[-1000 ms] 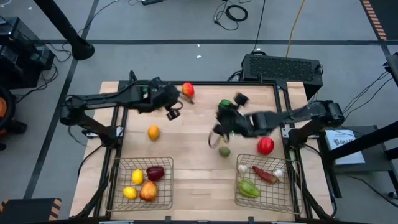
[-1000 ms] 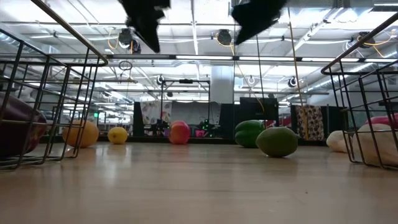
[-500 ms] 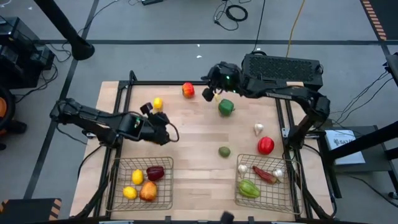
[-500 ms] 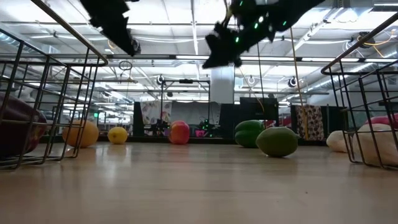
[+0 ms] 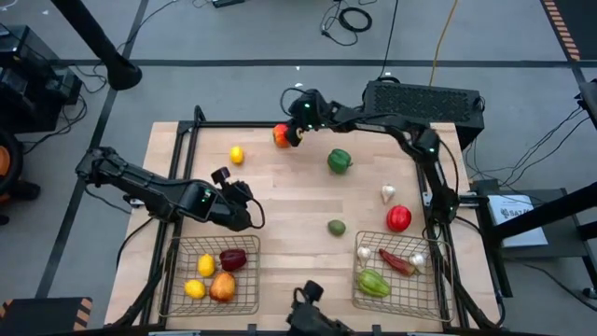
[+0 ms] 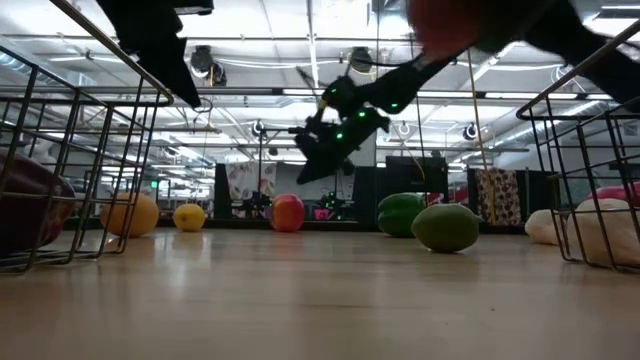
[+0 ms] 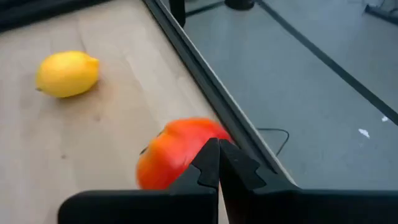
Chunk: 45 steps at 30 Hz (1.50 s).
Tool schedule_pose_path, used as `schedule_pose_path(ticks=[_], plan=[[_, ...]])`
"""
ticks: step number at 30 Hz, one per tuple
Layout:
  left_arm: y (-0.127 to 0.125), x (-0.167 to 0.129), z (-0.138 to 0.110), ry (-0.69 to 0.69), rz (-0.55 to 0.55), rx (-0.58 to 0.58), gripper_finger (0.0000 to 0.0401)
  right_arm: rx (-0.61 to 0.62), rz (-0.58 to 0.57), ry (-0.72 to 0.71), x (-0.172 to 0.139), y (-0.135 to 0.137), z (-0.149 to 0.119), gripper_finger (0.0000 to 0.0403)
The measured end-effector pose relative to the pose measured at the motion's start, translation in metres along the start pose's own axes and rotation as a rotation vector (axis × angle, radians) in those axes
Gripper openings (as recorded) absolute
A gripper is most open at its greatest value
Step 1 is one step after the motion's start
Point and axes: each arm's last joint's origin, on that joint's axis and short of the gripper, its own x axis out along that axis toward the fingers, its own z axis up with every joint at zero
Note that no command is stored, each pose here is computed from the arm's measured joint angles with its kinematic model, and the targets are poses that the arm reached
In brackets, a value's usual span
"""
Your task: Sort produce into baskets
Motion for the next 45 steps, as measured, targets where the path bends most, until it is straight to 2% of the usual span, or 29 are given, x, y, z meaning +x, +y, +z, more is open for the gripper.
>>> schedule_pose_path(ticks=[8, 16, 23, 27, 34, 40, 45], plan=[[-0.004, -0.003, -0.002, -0.005, -0.015, -0.006, 0.0061, -0.037, -0.003, 0.123, 0.027, -0.006, 0.026, 0.0001], [-0.01, -0.008, -0.005, -0.012, -0.039, -0.006, 0.0061, -0.028, 0.006, 0.156, 0.051, -0.011, 0.016, 0.0], [-0.013, -0.011, -0.007, -0.019, -0.051, 0.008, 0.0061, 0.023, 0.087, 0.229, 0.047, -0.007, 0.011, 0.0], [-0.013, -0.011, -0.007, -0.02, -0.054, 0.011, 0.0061, 0.051, 0.224, 0.224, 0.043, 0.001, 0.014, 0.0], [-0.014, -0.012, -0.007, -0.019, -0.058, 0.013, 0.0061, 0.061, 0.25, 0.289, 0.036, 0.014, 0.013, 0.0], [-0.014, -0.012, -0.007, -0.022, -0.06, 0.019, 0.0061, 0.038, 0.18, 0.151, 0.02, 0.018, 0.04, 0.0], [-0.014, -0.012, -0.007, -0.022, -0.058, 0.021, 0.0061, 0.032, 0.204, 0.096, 0.021, 0.018, 0.045, 0.0]])
